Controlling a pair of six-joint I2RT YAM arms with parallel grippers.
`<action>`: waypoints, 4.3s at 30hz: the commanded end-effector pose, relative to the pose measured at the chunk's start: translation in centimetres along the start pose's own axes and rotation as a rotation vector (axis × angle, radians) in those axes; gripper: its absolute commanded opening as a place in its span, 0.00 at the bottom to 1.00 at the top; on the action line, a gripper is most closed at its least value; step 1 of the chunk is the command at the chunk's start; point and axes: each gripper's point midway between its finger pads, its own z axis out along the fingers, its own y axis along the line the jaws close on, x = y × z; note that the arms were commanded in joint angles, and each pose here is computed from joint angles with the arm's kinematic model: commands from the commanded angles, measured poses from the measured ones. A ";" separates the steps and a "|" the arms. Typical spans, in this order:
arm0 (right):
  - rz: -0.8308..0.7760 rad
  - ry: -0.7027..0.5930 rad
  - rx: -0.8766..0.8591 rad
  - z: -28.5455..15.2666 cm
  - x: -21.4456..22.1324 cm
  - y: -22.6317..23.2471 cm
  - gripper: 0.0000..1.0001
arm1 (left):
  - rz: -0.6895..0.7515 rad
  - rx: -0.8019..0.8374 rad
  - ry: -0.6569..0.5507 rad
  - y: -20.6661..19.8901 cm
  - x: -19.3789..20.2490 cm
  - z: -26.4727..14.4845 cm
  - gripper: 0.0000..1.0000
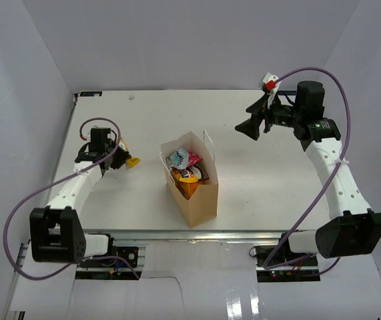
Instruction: Place the snacks into the paper bag
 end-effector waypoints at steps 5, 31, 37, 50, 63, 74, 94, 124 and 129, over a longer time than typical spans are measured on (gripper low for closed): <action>0.090 0.094 0.079 -1.2 7.7 -1.7 0.88 | 0.259 0.693 -0.182 -10.6 -2.0 -12.9 0.18; 0.239 0.198 0.074 -0.9 15.6 -0.5 0.85 | 0.690 1.402 0.225 -22.7 6.6 -25.2 0.33; 0.241 0.202 0.077 -0.9 15.9 -0.7 0.85 | 0.725 1.430 0.283 -21.8 8.2 -25.5 0.47; 0.246 0.210 0.087 -0.7 16.0 -1.5 0.85 | 0.571 0.952 -0.119 -21.1 -0.1 -18.5 0.78; 0.273 0.218 0.105 -0.7 16.6 -1.6 0.84 | -0.125 -0.289 -0.315 0.2 -11.0 -2.4 0.98; 0.275 0.225 0.130 -1.0 16.9 -2.0 0.84 | 0.044 -0.528 -0.158 5.9 -13.3 6.3 0.98; 0.288 0.223 0.133 -1.1 17.0 -2.2 0.84 | 0.162 -0.359 0.025 4.6 -11.5 9.7 0.38; 0.301 0.217 0.081 -0.9 17.3 -1.1 0.84 | 0.712 1.340 0.137 -23.0 3.0 -21.4 0.25; 0.300 0.220 0.086 -1.0 17.4 -1.1 0.84 | 0.771 1.425 0.227 -22.8 5.7 -23.1 0.26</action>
